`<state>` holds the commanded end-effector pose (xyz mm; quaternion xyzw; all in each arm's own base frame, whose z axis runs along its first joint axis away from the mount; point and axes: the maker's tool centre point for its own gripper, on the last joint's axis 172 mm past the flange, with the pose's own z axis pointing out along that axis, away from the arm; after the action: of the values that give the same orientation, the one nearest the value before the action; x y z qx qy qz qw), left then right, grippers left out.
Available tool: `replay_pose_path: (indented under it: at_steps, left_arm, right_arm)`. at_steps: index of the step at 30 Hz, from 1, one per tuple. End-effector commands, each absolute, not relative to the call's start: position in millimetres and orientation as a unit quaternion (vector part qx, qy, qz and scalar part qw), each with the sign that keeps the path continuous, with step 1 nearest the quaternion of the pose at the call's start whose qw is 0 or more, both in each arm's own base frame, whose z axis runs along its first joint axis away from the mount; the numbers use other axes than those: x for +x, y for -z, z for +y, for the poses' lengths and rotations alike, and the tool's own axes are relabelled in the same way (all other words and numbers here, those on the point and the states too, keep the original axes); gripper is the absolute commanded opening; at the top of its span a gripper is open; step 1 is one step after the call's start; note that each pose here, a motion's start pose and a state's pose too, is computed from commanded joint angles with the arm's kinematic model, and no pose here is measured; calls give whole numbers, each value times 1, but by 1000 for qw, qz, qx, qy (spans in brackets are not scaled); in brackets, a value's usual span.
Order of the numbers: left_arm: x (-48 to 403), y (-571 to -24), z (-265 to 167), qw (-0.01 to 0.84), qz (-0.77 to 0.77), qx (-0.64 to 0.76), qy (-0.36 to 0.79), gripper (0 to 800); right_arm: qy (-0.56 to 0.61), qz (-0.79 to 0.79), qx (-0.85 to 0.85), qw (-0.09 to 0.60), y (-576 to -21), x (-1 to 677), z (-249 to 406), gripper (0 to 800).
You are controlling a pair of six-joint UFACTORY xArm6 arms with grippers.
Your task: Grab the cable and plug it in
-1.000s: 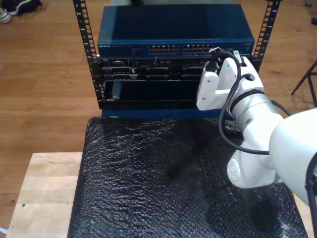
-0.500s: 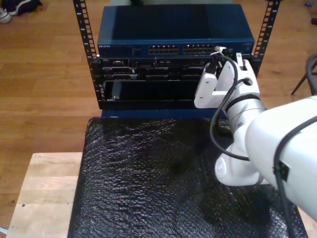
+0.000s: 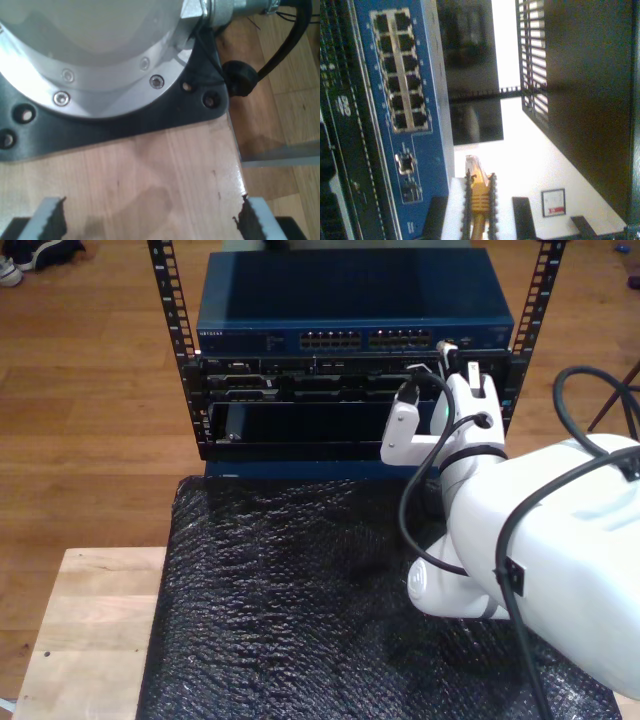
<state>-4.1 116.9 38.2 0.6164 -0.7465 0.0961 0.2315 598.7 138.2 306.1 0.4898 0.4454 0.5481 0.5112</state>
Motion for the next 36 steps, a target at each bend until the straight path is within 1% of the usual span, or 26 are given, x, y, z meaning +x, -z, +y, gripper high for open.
replay_pose_path:
  at_steps: [5,20,26,36]
  left_arm:
    - [-4,-38,117,231,-746,617,-96,800]
    - [-4,-38,117,231,-746,617,-96,800]
    - [-4,-38,117,232,-746,616,-96,800]
    - [-4,-38,117,232,-746,616,-96,800]
  right_arm:
    - [-542,433,489,529,-305,605,138,0]
    - [-540,412,493,543,-296,622,139,0]
    - [-524,426,484,557,-289,625,140,0]
    - [-525,425,483,557,-289,630,143,0]
